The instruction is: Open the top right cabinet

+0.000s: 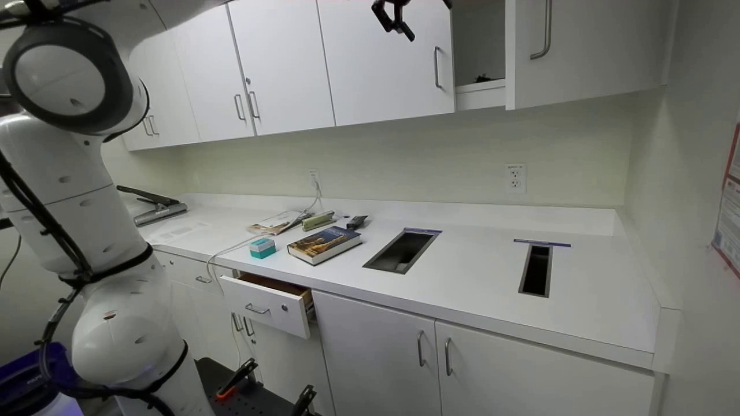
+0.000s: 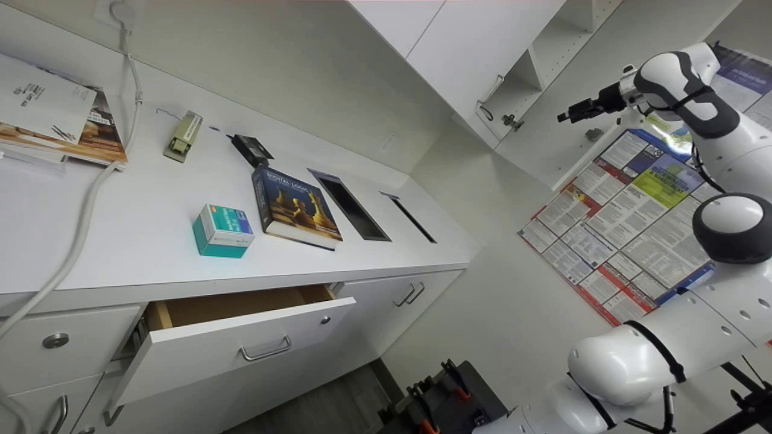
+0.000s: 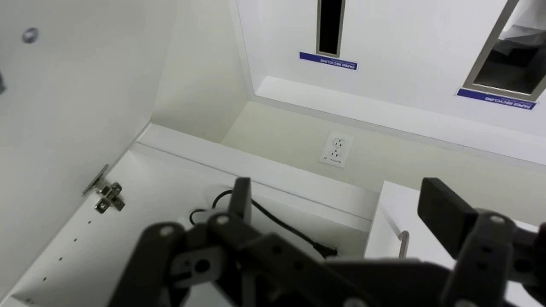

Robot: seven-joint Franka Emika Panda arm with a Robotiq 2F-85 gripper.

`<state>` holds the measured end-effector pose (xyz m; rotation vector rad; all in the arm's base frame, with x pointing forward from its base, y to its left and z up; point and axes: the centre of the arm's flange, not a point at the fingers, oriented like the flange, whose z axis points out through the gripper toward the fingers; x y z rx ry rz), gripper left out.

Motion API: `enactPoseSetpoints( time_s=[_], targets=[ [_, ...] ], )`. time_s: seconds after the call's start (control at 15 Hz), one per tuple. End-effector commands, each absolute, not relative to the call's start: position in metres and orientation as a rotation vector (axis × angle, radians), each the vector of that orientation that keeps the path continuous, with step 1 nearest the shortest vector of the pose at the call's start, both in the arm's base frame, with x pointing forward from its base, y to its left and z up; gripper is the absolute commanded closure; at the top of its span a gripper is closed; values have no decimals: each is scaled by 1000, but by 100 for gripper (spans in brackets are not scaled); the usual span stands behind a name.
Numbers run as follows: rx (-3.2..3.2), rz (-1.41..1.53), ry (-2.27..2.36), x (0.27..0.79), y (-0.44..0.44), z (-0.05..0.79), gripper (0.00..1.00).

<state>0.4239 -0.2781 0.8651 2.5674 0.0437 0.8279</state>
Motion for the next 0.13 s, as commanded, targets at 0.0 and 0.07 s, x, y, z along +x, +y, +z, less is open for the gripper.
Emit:
enactPoseSetpoints(
  time_s=[0.0, 0.07],
  targets=[
    [2588, 797, 55, 430, -261, 834, 0],
    [2613, 809, 89, 433, -261, 829, 0]
  ],
)
